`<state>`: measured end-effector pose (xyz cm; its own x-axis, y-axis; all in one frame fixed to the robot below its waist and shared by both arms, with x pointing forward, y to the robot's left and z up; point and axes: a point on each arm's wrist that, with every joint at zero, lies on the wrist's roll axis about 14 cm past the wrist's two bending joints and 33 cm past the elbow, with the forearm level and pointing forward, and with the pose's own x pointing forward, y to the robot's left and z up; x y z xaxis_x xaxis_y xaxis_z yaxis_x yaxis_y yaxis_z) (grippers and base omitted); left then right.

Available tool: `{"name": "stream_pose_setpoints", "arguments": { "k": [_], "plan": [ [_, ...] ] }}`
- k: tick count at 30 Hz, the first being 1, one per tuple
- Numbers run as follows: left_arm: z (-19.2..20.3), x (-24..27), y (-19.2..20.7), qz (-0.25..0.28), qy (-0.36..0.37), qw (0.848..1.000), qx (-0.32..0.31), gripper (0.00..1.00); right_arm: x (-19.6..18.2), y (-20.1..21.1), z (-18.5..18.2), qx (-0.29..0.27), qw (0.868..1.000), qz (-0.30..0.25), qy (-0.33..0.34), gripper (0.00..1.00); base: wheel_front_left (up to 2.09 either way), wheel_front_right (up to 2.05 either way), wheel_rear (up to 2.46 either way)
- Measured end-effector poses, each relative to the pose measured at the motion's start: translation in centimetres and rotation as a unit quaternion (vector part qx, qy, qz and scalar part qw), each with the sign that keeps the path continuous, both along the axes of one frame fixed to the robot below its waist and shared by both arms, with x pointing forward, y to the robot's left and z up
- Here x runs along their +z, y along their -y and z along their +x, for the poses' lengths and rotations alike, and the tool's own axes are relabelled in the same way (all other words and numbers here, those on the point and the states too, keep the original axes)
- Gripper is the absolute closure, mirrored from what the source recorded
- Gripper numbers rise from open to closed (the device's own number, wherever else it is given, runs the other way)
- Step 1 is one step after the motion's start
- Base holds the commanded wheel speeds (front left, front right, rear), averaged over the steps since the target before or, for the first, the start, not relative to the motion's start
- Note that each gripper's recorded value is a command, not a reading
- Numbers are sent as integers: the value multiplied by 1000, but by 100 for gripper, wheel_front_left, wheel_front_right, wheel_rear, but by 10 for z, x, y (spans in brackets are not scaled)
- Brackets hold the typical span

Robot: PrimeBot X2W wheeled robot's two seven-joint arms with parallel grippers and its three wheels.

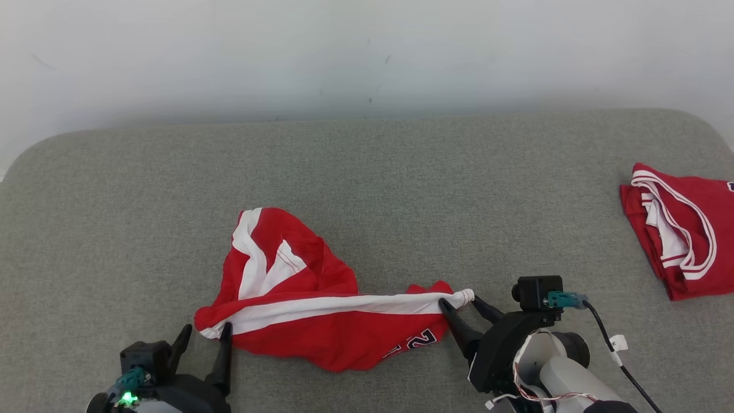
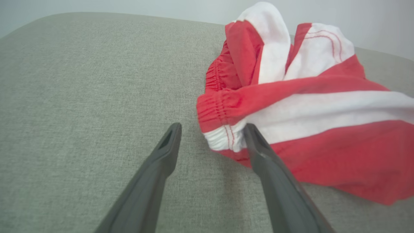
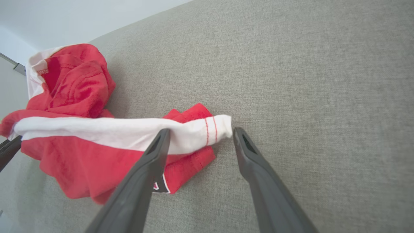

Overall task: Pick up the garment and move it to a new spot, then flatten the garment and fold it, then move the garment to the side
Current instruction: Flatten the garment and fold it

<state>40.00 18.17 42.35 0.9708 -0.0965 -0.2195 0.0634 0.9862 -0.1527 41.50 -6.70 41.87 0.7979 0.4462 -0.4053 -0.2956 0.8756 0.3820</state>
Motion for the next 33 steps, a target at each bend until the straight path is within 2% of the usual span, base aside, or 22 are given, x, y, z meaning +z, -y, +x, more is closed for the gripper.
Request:
{"name": "stream_pose_setpoints", "arguments": {
  "k": [12,13,15,23,28,33],
  "plan": [
    [3,-2,4,-7,-5,1000,-5,0,6,-15,2,23,1000,2,17,0,0,0,0],
    [4,-1,5,-8,-3,1000,-6,27,6,-16,2,24,1000,2,18,7,0,0,0],
    [4,1,7,-8,0,1000,-9,99,7,-16,1,27,999,-1,25,98,0,0,0],
    [3,11,13,-29,17,999,-13,100,20,-15,6,23,998,8,55,100,0,0,0],
    [12,39,28,-60,59,996,-30,100,50,-9,21,16,993,22,111,100,0,0,0],
    [35,83,45,-116,102,987,-54,100,87,4,42,7,985,27,168,100,0,0,0]
  ]
}}
